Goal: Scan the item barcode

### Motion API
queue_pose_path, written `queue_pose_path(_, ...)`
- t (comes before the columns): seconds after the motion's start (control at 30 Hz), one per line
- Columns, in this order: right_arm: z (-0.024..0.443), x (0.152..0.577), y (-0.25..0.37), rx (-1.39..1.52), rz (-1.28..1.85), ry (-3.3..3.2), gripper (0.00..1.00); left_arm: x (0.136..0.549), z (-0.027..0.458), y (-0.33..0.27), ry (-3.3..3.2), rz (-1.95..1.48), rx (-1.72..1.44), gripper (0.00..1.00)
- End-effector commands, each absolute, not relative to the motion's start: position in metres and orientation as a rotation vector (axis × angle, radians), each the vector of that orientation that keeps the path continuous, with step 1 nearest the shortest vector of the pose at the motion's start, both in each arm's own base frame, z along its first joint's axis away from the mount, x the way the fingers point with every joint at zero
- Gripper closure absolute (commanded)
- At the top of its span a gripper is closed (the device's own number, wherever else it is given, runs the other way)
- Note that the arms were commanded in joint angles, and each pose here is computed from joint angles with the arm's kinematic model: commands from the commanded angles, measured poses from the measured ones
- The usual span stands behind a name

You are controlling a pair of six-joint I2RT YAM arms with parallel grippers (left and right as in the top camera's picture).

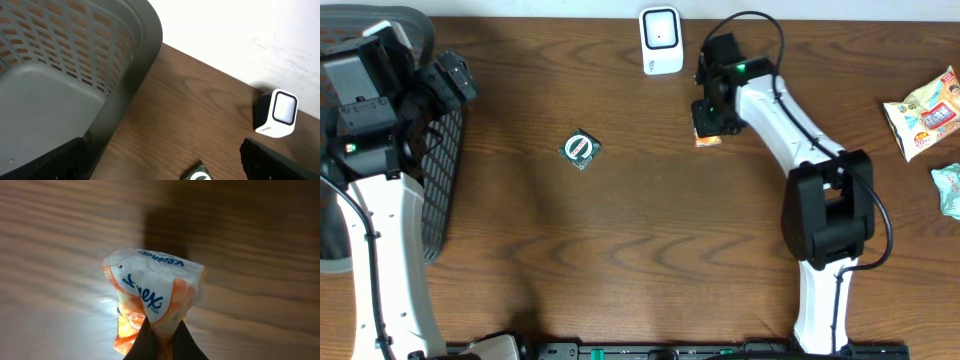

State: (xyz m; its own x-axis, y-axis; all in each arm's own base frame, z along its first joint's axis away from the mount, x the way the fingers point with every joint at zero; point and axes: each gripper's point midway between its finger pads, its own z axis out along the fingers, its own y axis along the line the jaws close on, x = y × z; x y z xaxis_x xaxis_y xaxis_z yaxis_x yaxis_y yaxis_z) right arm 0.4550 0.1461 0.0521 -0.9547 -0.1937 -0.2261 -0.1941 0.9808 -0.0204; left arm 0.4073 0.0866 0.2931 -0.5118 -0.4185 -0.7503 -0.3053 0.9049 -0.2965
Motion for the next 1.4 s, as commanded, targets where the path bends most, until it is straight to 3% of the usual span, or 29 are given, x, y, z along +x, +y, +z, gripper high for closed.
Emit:
queue_pose_path(0.0,0.081,0.47,0.121,-0.282,-0.384,2.756,0.99,0.405,0.285,0.102,2.163,-0.087,-0.574,0.02)
queue_pose_path(0.23,0.102,0.478,0.123,-0.331,-0.661,2.596,0.99,0.405,0.285,0.102,2.163,-0.087,-0.574,0.02)
queue_pose_path(0.4,0.107,0.489,0.148,-0.579,-0.667,2.511,0.99,0.405,0.285,0.102,2.163,-0.087,-0.574,0.02)
queue_pose_path(0.63,0.091,0.483,0.162,-0.69,-0.664,2.519,0.99,0.405,0.285,0.102,2.163,-0.087,-0.574,0.02)
queue_pose_path(0.83,0.084,0.481,0.141,-0.687,-0.907,2.488,0.99,0.405,0.285,0.102,2.163,-0.087,-0.574,0.02)
queue_pose_path(1.37,0.046,0.46,0.147,-0.777,-0.911,2.587,0.95,0.405,0.285,0.102,2.163,-0.087,-0.574,0.02)
